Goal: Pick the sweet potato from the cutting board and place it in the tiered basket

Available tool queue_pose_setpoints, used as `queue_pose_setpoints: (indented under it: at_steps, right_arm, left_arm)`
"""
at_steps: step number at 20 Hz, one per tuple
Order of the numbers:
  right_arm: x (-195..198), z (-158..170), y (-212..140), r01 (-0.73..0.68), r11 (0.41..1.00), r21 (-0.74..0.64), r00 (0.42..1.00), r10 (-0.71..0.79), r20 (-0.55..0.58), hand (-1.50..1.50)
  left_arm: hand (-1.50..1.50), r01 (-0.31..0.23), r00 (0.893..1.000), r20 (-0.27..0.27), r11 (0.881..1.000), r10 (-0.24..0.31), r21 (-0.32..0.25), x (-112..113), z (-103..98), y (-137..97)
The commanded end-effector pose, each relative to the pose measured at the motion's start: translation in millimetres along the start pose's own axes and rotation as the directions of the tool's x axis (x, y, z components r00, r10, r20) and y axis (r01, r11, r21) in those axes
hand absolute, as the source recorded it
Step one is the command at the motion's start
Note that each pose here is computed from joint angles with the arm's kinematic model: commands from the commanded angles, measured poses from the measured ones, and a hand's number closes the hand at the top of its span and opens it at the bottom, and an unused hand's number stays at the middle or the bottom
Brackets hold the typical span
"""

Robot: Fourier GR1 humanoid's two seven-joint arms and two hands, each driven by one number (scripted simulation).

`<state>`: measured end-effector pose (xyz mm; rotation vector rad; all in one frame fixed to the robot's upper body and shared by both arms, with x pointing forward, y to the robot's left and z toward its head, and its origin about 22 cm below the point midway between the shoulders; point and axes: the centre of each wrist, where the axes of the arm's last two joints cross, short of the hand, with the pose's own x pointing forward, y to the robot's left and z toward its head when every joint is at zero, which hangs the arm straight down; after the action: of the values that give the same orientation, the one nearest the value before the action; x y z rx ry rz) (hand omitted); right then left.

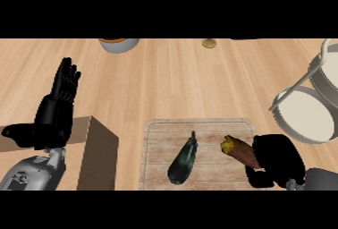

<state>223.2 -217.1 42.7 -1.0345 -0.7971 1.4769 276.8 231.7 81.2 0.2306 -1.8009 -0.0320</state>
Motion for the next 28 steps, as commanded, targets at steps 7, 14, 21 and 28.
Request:
queue_pose_setpoints:
  at_steps: [7, 14, 21, 28]
  right_arm:
    - [-37.7, 42.6, -62.2, 0.09, 0.957, -0.276, 0.987, -0.123, -0.105, 1.5]
    - [-55.8, 82.2, -137.8, 0.166, 0.876, -0.453, 0.971, -0.226, -0.08, 1.5]
    - [-71.8, 117.3, -184.5, 0.232, 0.835, -0.499, 0.938, -0.328, -0.113, 1.5]
    - [-76.2, 127.6, -218.1, 0.427, 0.755, -0.497, 0.866, -0.5, -0.016, 1.5]
  left_arm:
    - [0.0, 0.03, 0.988, -0.153, 1.0, -0.031, -0.009, -35.0, 27.8, -6.0]
    - [0.0, 0.046, 0.987, -0.156, 0.999, -0.044, 0.005, -38.9, 25.3, -7.2]
    - [0.0, 0.032, 0.987, -0.16, 0.999, -0.033, -0.01, -35.9, 30.7, -4.0]
    - [0.0, 0.014, 0.989, -0.147, 0.999, -0.02, -0.04, -34.3, 29.7, -18.7]
